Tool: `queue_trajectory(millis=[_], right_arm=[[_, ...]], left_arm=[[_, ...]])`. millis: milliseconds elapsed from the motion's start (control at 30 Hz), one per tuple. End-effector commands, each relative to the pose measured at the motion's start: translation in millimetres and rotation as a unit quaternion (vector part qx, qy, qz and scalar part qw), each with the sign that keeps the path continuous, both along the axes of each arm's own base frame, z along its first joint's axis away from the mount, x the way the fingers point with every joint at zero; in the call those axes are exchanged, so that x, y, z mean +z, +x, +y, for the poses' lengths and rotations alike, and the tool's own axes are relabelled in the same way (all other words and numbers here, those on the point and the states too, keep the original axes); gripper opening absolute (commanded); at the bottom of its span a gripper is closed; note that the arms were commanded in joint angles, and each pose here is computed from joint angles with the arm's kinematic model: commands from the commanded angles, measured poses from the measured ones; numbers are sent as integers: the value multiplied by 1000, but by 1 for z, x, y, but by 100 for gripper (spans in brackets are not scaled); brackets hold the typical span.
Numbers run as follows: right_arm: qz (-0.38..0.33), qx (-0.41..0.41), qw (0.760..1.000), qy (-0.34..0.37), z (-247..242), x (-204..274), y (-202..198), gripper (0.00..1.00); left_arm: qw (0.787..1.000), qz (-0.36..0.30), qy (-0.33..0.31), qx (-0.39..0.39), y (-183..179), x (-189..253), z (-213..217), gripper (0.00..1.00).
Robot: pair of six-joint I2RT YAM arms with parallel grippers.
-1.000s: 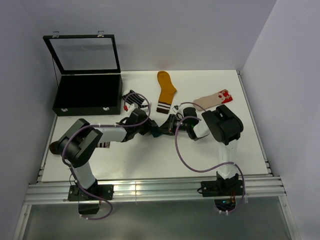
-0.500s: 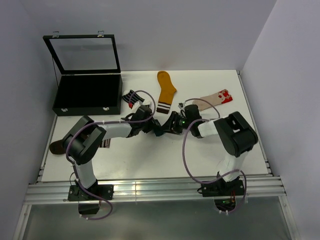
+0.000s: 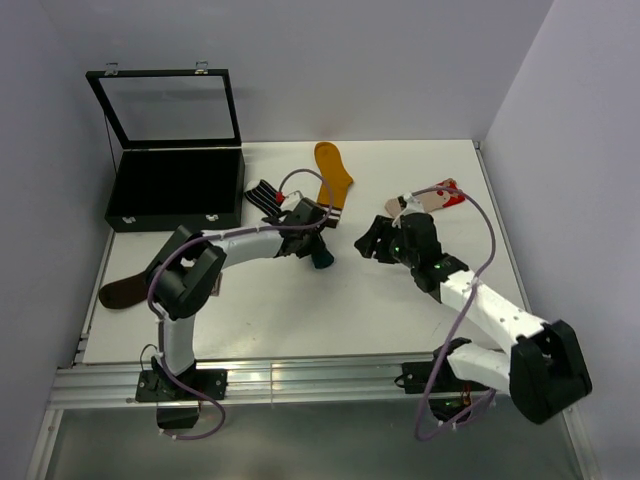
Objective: Roll the socks
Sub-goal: Pick up the sock at the center of the board.
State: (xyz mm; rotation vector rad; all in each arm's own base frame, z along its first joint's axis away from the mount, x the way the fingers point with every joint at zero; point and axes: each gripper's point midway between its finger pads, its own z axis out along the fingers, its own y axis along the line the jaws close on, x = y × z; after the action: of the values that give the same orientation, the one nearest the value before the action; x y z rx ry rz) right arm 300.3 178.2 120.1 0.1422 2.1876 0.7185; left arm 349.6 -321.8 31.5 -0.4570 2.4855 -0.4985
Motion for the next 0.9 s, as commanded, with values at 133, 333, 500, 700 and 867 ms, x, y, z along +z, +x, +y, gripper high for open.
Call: queue_trajectory(millis=[133,333,500,700,867], right_arm=[[-36,-47,997,-45,-37,14,-20,67],[-37,-51,997,-51,-43,14,-26,68],[-45,-50,996,-53,-45,19,-27,68],[-55,-48,996,-59,-49,24,-30,69],[-71,-48,994,-61,-53,31,-31,69]], left_arm=[[986,76,141,-50,-23,-47,26,37],[973,100,187,-89,-25,-60,25,45],[957,112,247,-107,-27,-61,41,42],[952,95,274,-97,-26,-48,65,1],[968,27,233,-86,-5,4,60,0]])
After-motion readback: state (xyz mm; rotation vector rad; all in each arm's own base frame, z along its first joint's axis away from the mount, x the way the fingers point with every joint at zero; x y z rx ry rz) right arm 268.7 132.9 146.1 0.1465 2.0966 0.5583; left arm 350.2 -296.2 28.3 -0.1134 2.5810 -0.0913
